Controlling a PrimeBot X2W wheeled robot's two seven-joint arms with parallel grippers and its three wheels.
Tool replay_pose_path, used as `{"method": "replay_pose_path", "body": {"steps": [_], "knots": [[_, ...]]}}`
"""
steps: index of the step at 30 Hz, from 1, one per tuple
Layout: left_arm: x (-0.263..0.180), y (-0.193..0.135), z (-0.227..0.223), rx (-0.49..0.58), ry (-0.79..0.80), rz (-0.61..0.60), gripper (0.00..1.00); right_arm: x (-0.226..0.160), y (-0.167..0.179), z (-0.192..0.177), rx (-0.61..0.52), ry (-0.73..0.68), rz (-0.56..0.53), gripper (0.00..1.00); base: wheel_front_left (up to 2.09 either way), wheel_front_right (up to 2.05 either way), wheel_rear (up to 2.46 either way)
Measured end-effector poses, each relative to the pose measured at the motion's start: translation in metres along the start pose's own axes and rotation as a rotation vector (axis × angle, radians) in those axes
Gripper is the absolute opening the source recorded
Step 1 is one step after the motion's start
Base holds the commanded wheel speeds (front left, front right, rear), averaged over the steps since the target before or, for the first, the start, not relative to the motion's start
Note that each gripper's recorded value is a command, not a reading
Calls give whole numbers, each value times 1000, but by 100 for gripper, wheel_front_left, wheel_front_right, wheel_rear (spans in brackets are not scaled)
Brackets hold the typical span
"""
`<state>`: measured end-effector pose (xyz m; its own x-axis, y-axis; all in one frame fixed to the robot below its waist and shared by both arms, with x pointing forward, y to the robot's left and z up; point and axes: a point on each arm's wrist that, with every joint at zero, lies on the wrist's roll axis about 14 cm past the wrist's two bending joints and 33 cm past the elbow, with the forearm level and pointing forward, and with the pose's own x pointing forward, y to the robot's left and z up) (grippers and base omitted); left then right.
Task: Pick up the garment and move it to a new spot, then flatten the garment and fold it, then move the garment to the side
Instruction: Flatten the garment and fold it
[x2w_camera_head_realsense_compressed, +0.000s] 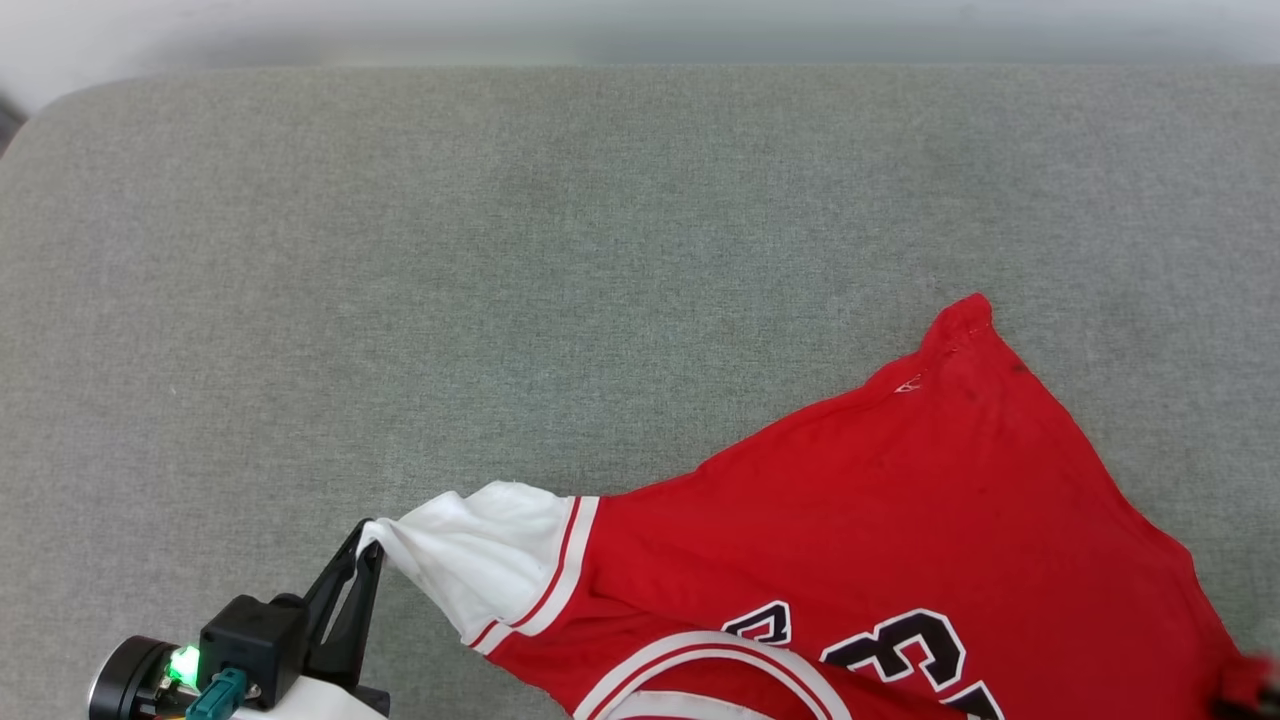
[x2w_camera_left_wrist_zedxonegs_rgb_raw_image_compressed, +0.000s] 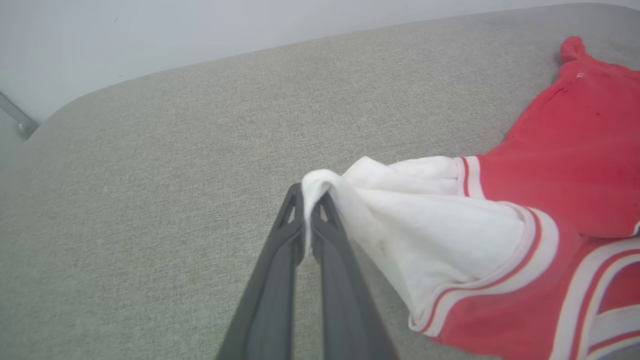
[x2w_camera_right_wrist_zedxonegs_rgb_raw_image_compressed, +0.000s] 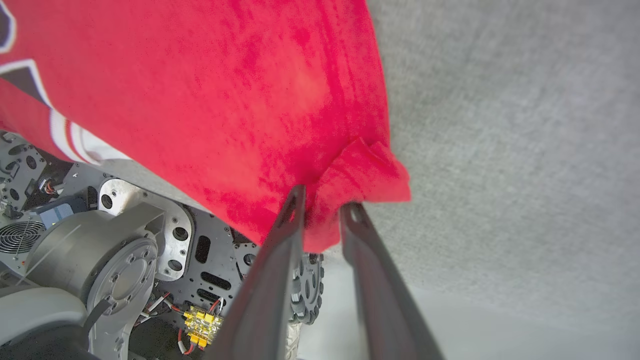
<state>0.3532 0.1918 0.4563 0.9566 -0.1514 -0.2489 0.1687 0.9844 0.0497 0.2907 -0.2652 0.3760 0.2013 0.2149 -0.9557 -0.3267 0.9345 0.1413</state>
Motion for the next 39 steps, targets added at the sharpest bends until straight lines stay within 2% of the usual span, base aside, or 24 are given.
{"method": "replay_pose_path", "body": {"steps": [8,12,15,18,28,34,39], "knots": [[-3,-2,3,-2,-2,0,0,-58,-2,118,-112,-388,-61,100,0,0,0],[1,-1,3,-3,-3,2,0,-79,4,163,-204,-475,-85,100,0,0,0],[5,-2,1,-8,1,-1,0,-77,13,183,-285,-456,-97,100,0,0,0],[10,-3,-2,-10,7,-5,0,-62,19,194,-342,-378,-101,100,0,0,0],[25,-2,-11,-14,26,-8,0,9,41,237,-412,-179,-77,100,0,0,0],[32,2,-19,-19,44,5,0,51,49,248,-441,-108,-58,100,0,0,0],[34,6,-26,-16,60,19,0,77,49,243,-469,-50,-51,100,0,0,0]]}}
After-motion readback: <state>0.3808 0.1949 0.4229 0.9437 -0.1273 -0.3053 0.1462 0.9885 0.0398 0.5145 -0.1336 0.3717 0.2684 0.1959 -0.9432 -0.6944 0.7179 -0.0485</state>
